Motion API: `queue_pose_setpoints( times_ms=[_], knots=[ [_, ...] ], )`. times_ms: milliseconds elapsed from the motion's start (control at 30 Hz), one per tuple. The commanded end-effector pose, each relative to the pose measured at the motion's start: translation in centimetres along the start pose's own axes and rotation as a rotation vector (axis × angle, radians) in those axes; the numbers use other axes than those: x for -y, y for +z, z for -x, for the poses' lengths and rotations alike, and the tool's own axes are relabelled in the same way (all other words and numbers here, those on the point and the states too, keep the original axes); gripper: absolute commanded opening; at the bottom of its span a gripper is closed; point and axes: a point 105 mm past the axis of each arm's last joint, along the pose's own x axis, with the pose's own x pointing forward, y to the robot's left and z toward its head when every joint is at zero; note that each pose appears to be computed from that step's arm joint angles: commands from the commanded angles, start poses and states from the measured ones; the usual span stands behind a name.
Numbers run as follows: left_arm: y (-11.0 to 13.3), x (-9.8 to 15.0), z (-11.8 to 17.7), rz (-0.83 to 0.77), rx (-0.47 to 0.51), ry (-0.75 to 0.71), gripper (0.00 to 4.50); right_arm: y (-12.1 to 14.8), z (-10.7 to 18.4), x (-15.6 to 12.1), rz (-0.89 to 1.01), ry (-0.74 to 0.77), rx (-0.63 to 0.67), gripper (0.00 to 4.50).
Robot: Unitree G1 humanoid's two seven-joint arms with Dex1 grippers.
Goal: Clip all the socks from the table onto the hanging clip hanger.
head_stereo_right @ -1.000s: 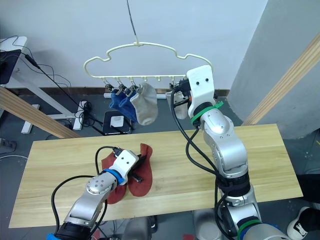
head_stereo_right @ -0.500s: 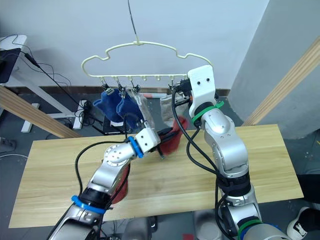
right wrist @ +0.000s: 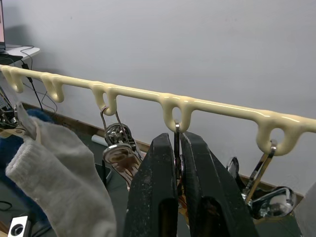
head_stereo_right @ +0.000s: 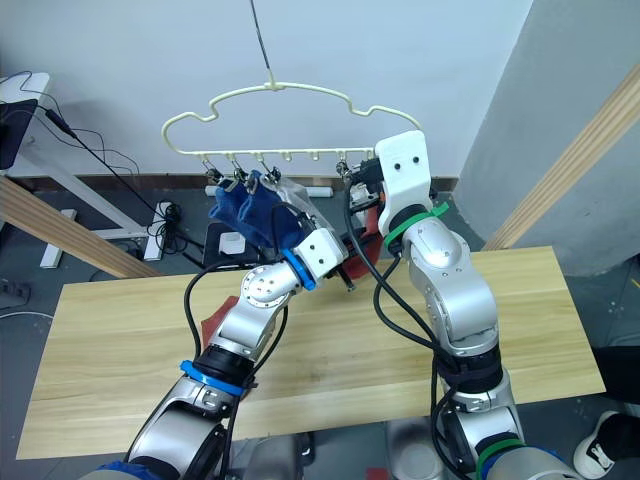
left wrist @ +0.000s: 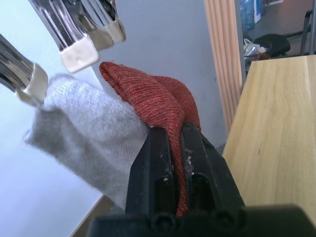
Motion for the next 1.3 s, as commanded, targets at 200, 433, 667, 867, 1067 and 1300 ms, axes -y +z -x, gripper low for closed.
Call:
queue_pose_setpoints(
  times_ms=[200, 433, 667, 867, 1067, 1300],
  knots=[
    [1.8, -0.9, -0.3, -0.04, 0.061, 0.032, 0.01, 0.9, 0.5, 0.0, 0.007, -0.002, 0.037, 0.0],
    [2.3, -0.9, -0.5, -0.056, 0.071, 0.023, 0.01, 0.7, 0.5, -0.2, 0.005, 0.003, 0.028, 0.0],
    [2.9, -1.2, -0.7, -0.067, 0.086, 0.028, 0.01, 0.3, 0.6, -0.1, 0.011, 0.001, 0.017, 0.0],
    [3.3, -1.5, -0.8, -0.07, 0.099, 0.039, 0.01, 0.1, 0.6, -0.1, 0.02, -0.002, 0.012, 0.0],
    [3.3, -1.6, -0.8, -0.07, 0.099, 0.048, 0.01, 0.0, 0.7, 0.3, 0.052, -0.021, 0.007, 0.0],
    [3.1, -1.8, -0.8, -0.032, 0.093, 0.07, 0.0, 0.2, 1.0, 0.3, 0.027, -0.014, 0.011, 2.34]
  ],
)
